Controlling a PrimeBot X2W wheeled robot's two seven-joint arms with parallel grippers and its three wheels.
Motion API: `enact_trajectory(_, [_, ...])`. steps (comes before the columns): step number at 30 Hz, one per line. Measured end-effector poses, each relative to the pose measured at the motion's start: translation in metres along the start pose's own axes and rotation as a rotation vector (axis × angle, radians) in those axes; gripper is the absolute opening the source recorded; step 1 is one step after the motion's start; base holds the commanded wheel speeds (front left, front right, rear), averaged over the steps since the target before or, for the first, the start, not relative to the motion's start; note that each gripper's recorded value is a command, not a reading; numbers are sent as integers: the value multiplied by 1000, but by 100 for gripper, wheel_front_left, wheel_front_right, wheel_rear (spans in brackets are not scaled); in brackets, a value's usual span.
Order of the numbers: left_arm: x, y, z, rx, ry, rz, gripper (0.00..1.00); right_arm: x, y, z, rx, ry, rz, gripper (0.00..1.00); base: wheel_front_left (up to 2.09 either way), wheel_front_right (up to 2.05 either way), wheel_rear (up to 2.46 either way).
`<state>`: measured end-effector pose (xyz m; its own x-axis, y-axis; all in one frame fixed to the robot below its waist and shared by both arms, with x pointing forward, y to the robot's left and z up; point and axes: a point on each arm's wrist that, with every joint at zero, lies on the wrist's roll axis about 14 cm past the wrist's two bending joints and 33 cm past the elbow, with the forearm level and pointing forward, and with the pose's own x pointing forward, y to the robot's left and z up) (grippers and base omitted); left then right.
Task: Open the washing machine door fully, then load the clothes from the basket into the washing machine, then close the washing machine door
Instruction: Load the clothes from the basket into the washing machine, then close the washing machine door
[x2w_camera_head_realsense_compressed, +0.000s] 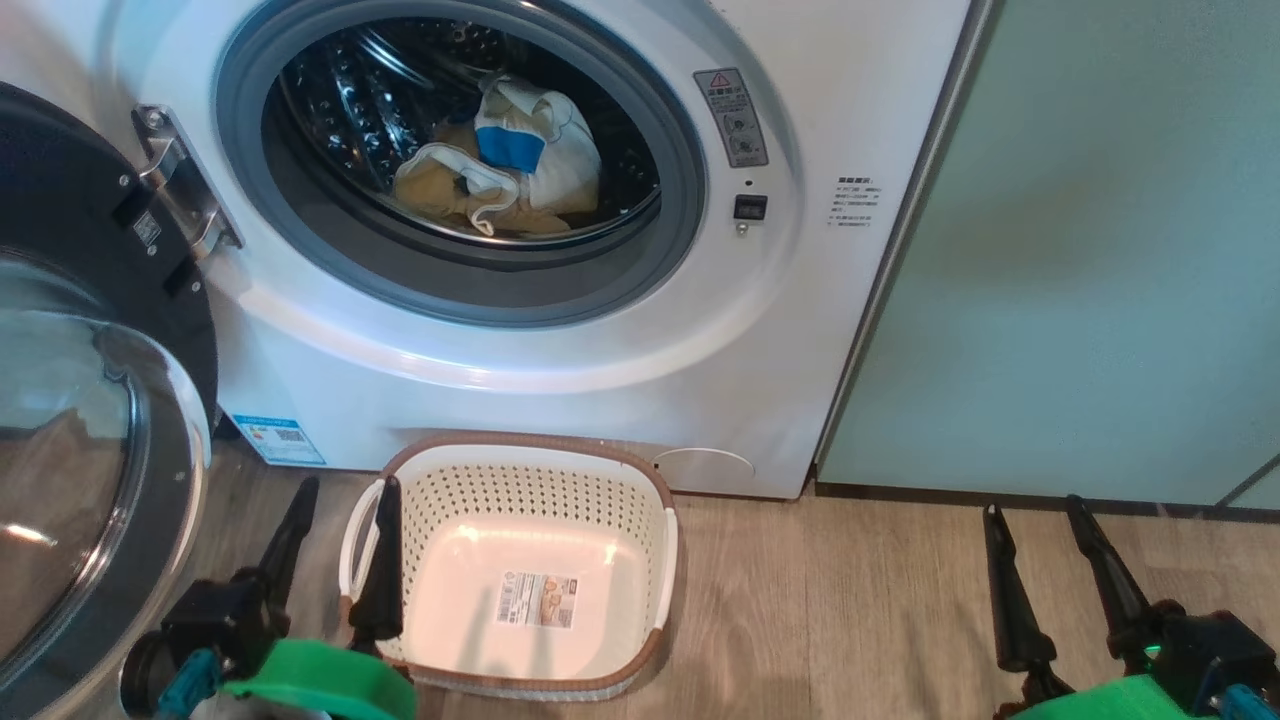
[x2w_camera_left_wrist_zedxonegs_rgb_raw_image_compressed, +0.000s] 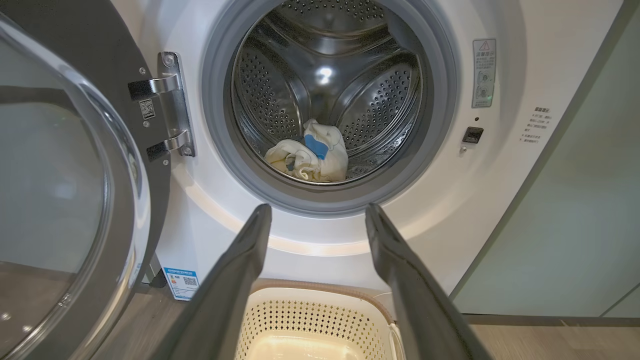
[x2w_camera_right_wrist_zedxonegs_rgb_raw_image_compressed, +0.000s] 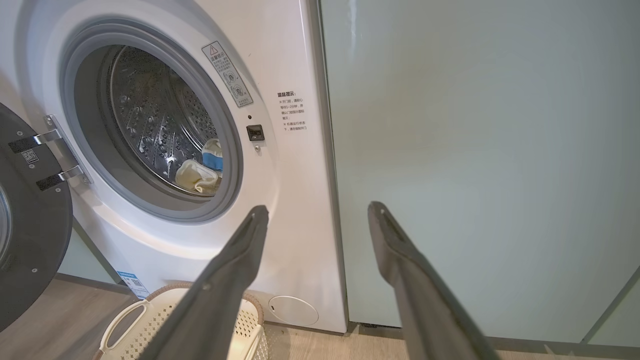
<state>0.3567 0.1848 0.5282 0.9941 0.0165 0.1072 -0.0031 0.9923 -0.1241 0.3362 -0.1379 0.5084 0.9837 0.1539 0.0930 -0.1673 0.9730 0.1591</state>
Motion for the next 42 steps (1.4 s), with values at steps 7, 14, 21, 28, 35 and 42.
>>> enact_trajectory(7, [1, -2, -1, -2, 1, -11, 100, -4, -2, -1, 2, 4, -9, 100, 0, 0, 0])
enact_trajectory(14, [2, -4, -3, -2, 4, -21, 100, -4, -3, -1, 2, 3, -13, 100, 0, 0, 0])
enact_trajectory(21, [0, -5, -7, -2, 16, -26, 100, -5, -4, 1, 0, -3, -17, 100, 0, 0, 0])
enact_trajectory(28, [0, -5, -8, 6, 18, -29, 100, -7, -5, 2, -1, -4, -20, 100, -19, 19, 0])
enact_trajectory(35, [0, -6, -8, 7, 18, -28, 100, -6, -4, 2, 4, -4, -18, 100, -108, 108, 0])
enact_trajectory(42, [-1, -8, -10, 4, 24, -36, 100, -6, -3, 1, 5, -2, -15, 100, -188, 188, 0])
